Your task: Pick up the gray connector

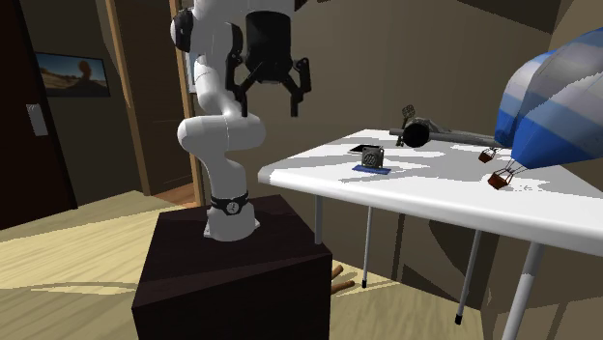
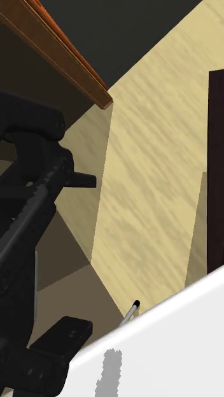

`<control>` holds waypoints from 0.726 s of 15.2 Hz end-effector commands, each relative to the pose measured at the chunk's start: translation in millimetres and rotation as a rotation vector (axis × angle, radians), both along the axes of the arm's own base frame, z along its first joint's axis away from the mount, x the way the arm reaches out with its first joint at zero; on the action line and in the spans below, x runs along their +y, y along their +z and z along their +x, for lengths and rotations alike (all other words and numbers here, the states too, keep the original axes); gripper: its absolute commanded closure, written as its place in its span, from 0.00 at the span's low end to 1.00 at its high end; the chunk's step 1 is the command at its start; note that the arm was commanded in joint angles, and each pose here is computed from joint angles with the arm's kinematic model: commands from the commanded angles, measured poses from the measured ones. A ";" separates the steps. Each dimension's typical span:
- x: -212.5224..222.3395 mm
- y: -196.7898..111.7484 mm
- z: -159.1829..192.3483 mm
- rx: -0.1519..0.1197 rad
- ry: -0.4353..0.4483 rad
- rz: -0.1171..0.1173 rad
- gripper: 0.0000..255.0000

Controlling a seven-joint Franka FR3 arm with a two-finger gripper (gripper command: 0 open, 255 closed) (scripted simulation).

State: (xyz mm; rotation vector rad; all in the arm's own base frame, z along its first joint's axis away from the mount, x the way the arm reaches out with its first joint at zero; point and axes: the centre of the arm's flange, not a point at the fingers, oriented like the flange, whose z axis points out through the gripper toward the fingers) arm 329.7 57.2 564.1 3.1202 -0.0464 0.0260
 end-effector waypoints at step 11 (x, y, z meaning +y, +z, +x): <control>151.3 -38.2 -3.7 0.018 0.073 0.023 0.00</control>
